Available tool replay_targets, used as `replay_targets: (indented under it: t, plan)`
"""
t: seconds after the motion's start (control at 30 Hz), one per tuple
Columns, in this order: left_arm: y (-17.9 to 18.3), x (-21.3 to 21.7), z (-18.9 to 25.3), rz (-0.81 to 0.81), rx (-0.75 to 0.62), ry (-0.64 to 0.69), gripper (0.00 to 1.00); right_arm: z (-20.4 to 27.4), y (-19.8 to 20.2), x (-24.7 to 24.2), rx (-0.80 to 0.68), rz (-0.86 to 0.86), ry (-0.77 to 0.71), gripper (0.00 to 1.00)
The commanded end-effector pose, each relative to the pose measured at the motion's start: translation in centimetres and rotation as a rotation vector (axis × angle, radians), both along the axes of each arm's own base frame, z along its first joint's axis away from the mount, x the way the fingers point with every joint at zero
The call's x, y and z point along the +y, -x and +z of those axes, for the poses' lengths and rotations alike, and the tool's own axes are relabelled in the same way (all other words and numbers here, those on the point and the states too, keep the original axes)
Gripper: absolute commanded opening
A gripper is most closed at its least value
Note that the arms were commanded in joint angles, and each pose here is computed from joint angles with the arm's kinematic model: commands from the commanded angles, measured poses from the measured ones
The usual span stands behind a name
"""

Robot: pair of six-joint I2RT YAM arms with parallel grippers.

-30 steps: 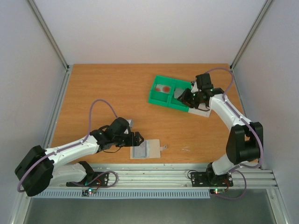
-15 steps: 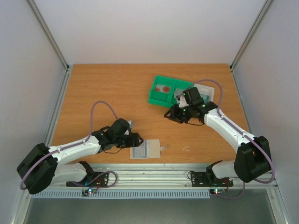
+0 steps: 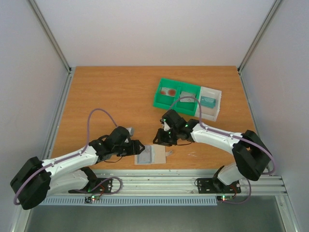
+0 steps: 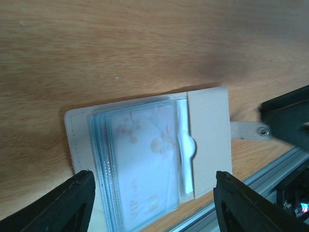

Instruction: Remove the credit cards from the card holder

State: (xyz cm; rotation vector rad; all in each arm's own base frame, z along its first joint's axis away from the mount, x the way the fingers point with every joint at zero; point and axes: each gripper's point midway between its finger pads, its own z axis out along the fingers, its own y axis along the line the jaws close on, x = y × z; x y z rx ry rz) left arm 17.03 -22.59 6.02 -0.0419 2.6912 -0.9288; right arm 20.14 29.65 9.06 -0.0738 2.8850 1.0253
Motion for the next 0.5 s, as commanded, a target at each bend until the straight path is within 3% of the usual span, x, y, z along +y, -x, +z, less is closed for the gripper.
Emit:
replay_targets:
  t: [0.0,0.47]
  plan:
    - [-0.2,0.7,0.7,0.021,-0.042,0.005,0.69,-0.6,-0.2,1.9,-0.031,-0.001,0.017,0.25]
    - [0.5,1.2,0.9,0.036,-0.037,0.037,0.71,-4.2,1.4,4.7,0.006,0.065,0.061,0.23]
